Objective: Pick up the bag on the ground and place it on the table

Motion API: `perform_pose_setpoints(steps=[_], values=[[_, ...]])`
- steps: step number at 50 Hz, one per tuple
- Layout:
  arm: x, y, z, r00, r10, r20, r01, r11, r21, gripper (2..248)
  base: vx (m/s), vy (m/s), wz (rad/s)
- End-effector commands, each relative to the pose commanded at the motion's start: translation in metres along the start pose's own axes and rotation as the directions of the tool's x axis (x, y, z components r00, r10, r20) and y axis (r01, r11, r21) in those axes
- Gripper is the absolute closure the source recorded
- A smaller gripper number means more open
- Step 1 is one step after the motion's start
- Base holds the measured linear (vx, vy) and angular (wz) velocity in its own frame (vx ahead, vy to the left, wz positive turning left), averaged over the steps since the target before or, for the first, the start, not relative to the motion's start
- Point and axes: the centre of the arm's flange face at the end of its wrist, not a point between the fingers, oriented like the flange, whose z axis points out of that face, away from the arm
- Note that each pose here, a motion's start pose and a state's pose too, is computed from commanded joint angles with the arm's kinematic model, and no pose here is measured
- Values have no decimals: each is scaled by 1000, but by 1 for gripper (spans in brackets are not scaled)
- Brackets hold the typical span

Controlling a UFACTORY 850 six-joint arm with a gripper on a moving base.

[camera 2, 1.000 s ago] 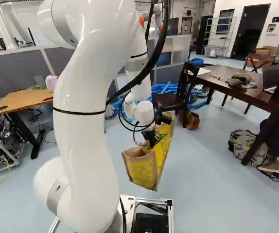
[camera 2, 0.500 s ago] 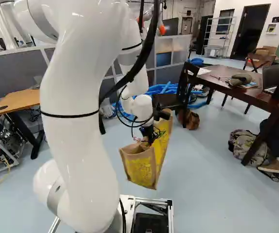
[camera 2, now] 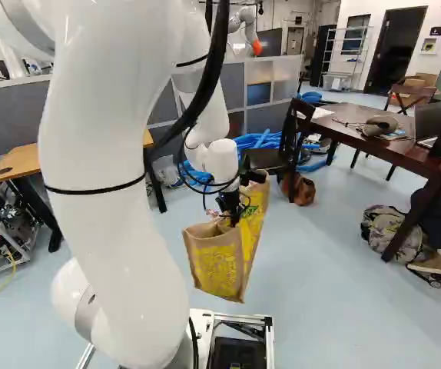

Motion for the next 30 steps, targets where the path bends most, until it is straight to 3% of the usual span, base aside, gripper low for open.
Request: perform_pose_setpoints(steps=[30], values=[[18,-18,-42,999,-33,-27,33,999,8,229,0,0,0]])
